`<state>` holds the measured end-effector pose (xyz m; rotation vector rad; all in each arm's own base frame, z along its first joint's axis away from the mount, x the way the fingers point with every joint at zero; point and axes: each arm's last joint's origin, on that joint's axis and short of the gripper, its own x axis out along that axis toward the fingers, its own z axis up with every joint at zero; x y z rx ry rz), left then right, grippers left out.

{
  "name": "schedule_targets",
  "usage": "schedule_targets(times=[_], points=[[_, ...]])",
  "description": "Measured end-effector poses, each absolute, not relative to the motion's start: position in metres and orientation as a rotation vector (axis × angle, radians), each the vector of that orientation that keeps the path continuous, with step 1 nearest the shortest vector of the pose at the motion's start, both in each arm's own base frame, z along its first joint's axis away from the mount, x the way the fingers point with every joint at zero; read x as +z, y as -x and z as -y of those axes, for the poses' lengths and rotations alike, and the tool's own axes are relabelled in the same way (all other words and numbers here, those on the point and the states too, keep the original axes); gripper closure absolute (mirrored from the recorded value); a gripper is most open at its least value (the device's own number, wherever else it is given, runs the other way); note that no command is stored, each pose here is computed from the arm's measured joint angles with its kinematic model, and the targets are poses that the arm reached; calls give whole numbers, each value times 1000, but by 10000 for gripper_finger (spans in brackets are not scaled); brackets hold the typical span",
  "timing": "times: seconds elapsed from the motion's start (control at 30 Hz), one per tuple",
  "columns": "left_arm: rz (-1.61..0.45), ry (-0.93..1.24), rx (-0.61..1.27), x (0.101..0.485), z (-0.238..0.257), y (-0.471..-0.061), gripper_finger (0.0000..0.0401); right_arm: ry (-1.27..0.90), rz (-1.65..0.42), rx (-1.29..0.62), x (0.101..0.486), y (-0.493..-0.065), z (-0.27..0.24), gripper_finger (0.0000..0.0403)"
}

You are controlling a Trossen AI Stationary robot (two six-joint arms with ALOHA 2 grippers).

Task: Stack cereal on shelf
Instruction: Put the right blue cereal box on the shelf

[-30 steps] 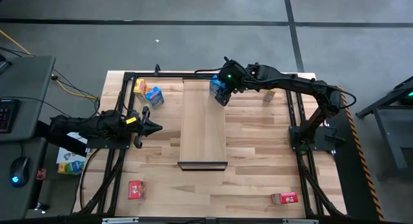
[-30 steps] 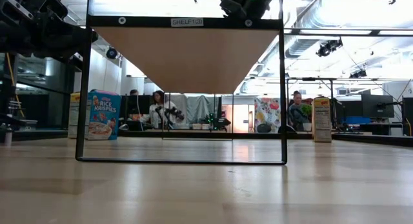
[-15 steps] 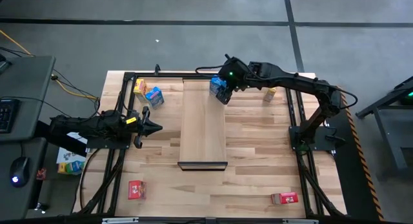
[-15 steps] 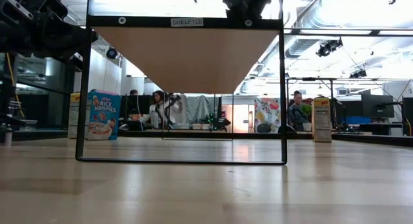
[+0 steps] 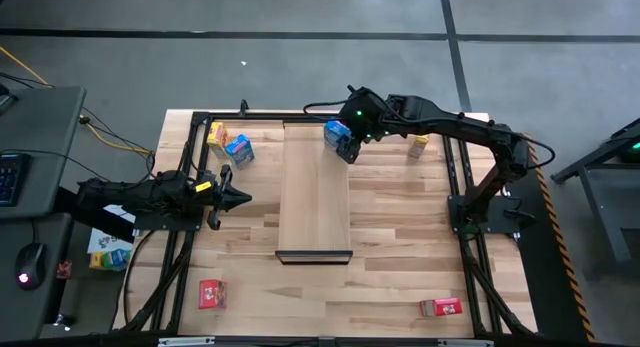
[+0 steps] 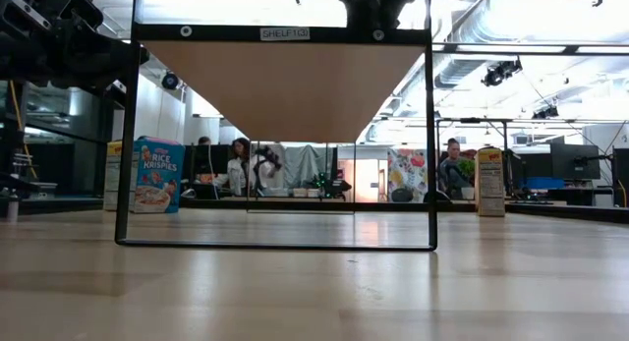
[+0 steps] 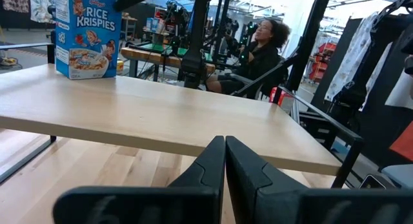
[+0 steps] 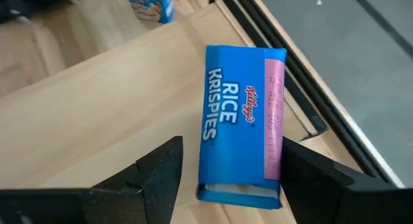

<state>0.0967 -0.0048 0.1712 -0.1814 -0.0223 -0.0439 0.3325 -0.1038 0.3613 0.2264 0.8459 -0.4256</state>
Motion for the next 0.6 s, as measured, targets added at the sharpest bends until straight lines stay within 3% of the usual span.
schedule_targets(times=[0.6], points=[[22, 181, -44, 171, 5, -97, 396, -208, -741, -325, 399, -300, 91, 171]])
